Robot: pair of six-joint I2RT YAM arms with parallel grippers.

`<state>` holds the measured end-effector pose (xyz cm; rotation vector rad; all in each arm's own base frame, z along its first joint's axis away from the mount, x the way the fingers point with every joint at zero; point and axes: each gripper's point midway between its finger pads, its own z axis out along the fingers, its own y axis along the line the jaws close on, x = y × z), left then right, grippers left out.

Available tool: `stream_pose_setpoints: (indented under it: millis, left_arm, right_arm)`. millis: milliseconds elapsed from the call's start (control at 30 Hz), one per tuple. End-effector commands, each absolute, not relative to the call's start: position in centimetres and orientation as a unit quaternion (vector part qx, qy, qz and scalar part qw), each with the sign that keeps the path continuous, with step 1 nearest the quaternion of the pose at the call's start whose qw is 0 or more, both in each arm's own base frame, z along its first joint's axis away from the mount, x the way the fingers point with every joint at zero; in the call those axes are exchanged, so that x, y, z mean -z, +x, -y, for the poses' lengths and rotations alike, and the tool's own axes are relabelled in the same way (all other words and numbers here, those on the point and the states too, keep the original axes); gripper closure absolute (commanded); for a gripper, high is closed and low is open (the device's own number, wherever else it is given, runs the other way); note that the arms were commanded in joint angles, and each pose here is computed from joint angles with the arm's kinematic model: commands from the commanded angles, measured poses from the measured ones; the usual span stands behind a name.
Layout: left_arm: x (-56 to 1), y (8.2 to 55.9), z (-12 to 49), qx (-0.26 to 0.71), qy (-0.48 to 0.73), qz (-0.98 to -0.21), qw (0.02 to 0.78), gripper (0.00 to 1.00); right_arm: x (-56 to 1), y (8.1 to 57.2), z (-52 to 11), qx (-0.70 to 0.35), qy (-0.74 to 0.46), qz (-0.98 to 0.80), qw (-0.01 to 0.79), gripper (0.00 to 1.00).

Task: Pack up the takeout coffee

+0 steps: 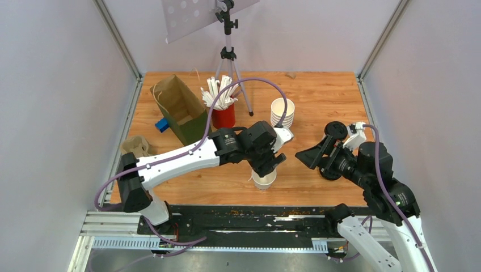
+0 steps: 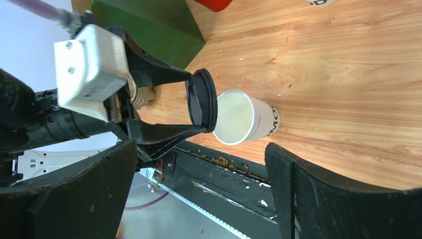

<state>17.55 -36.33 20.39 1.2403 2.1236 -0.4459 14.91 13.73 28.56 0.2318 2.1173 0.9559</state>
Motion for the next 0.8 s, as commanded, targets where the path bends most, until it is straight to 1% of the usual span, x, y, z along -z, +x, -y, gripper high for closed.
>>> stream_pose_setpoints:
  millis: [0,233,767]
  left_arm:
    - [-20.0,16.9,35.7,0.155,0.458,-0.829,0.283,0.15]
    - [-18.3,16.8,36.2,0.139,0.464,-0.839,0.248,0.13]
    - [-16.4,16.6,37.7,0.129,0.481,-0.841,0.21,0.11]
  right_arm:
    - [-29.7,14.6,-12.5,-0.357,0.082,-0.826,0.429,0.0]
    - [-29.7,14.7,-12.1,-0.349,0.086,-0.823,0.439,0.0]
    - [-29.4,14.8,-11.8,-0.338,0.082,-0.826,0.444,0.0]
